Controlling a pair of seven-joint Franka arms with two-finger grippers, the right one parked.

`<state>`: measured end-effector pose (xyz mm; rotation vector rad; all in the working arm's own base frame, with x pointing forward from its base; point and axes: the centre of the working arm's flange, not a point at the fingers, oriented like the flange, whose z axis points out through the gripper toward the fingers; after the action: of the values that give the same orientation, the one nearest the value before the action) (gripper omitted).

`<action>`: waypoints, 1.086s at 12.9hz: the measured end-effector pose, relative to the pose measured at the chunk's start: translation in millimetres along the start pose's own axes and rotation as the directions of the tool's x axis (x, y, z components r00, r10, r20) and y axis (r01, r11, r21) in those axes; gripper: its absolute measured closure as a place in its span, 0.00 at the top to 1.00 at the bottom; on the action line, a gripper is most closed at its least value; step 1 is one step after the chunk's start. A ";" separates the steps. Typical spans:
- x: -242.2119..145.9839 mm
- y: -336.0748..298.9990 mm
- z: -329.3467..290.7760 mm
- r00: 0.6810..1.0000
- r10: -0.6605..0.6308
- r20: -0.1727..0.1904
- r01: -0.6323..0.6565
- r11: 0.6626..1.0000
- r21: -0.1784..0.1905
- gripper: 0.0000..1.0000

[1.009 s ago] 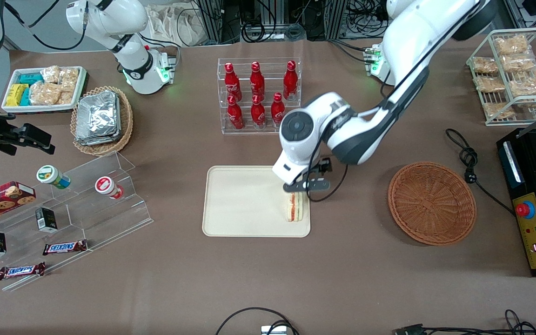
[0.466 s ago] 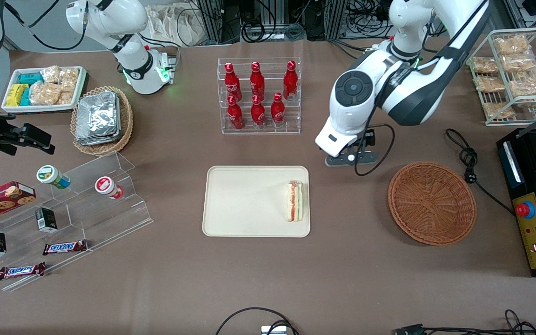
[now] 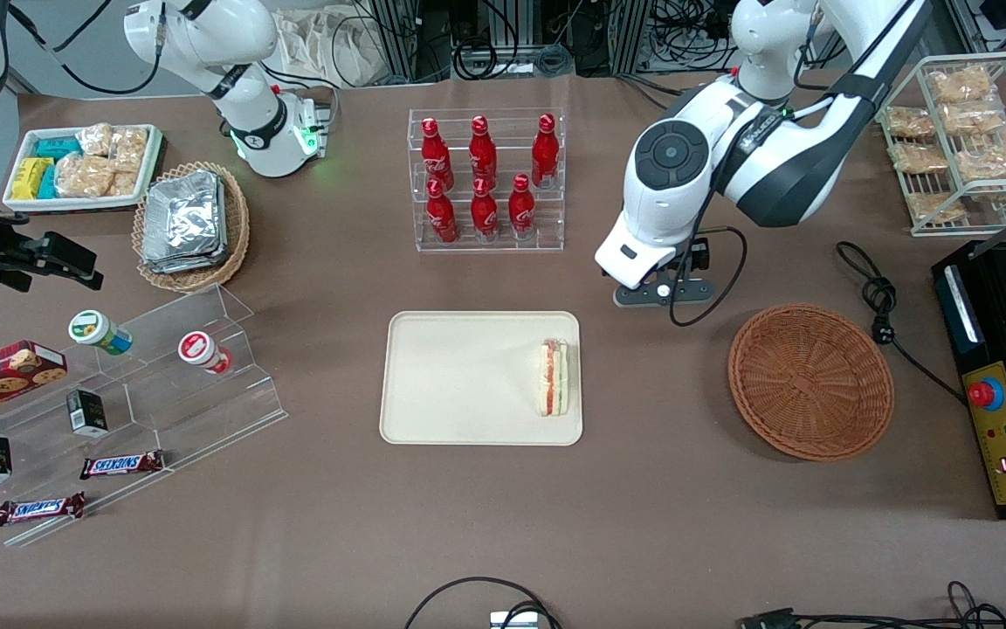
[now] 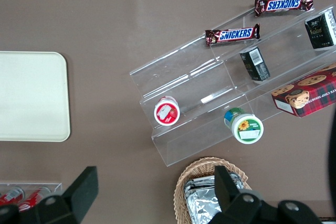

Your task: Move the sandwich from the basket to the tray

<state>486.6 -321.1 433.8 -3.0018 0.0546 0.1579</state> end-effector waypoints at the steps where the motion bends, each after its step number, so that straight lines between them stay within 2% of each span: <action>1: 4.6 -11.1 -4.3 1.000 0.009 0.011 -0.009 1.000 -0.012 1.00; 2: 10.6 -29.8 -11.2 0.999 0.029 0.012 -0.029 0.999 -0.020 1.00; 4: 22.2 -81.8 -30.2 0.998 0.057 -0.005 -0.057 0.998 -0.010 1.00; 7: 38.3 -161.8 -50.8 0.999 0.023 -0.036 -0.023 1.000 -0.011 1.00; 10: 54.4 -223.2 -55.6 0.998 -0.039 -0.043 0.038 0.999 -0.033 1.00; 12: 63.5 -258.2 -57.0 0.998 -0.036 -0.049 0.034 0.999 -0.041 1.00; 14: 71.1 -269.9 -54.3 0.998 -0.036 -0.043 0.034 0.998 -0.043 1.00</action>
<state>574.4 -63.3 515.5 -3.0463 0.0031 0.0910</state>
